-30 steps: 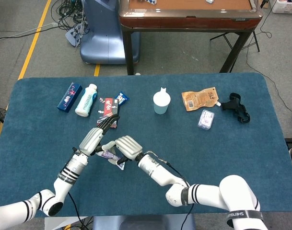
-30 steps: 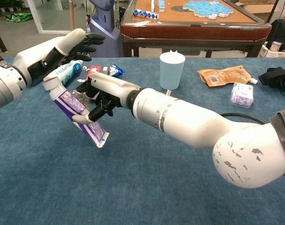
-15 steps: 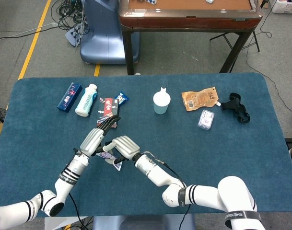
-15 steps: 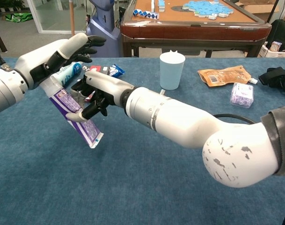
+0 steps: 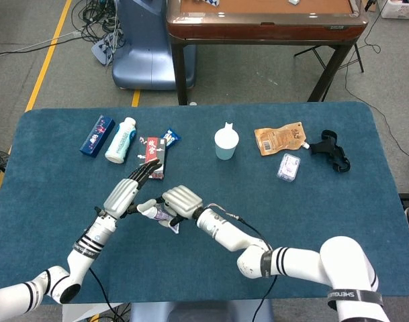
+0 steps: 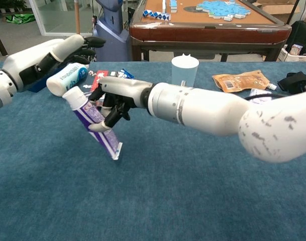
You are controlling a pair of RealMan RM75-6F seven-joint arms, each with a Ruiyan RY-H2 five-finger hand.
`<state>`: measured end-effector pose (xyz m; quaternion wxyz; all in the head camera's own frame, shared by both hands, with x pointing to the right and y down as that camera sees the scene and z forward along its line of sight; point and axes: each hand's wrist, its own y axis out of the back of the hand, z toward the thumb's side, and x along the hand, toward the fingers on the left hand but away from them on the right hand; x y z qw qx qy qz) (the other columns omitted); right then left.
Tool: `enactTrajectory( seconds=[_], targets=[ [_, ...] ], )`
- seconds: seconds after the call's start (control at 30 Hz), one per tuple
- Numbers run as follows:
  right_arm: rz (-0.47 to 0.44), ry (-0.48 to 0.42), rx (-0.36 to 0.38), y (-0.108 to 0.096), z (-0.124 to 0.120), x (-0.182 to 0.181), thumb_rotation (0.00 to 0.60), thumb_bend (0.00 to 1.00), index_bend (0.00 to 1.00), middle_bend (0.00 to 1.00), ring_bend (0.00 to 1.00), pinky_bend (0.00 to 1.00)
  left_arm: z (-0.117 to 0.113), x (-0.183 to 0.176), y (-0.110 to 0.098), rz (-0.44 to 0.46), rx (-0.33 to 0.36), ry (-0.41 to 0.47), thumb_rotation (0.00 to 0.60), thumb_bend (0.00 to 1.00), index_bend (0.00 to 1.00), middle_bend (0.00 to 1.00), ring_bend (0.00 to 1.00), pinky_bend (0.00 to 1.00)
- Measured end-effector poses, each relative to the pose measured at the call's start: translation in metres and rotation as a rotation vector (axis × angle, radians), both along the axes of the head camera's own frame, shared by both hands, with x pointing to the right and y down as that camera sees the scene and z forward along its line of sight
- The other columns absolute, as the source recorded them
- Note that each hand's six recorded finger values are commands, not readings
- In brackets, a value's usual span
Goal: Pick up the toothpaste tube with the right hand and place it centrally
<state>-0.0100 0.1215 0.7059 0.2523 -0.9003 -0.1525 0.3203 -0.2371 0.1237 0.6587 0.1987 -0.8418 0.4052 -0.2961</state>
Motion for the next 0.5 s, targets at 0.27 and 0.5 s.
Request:
enactTrajectory(
  seconds=[0.27, 0.5],
  targets=[
    [-0.141, 0.194, 0.124, -0.028, -0.011, 0.021, 0.600, 0.92, 0.97, 0.82, 0.76, 0.60, -0.012, -0.026, 0.000, -0.008, 0.013, -0.065, 0.000, 0.00, 0.00, 0.00, 0.00, 0.05],
    [-0.218, 0.336, 0.161, -0.027, -0.010, 0.026, 0.600, 0.30, 0.53, 0.55, 0.47, 0.47, -0.021, -0.041, 0.001, -0.029, 0.018, -0.105, 0.000, 0.00, 0.00, 0.00, 0.00, 0.05]
  ],
)
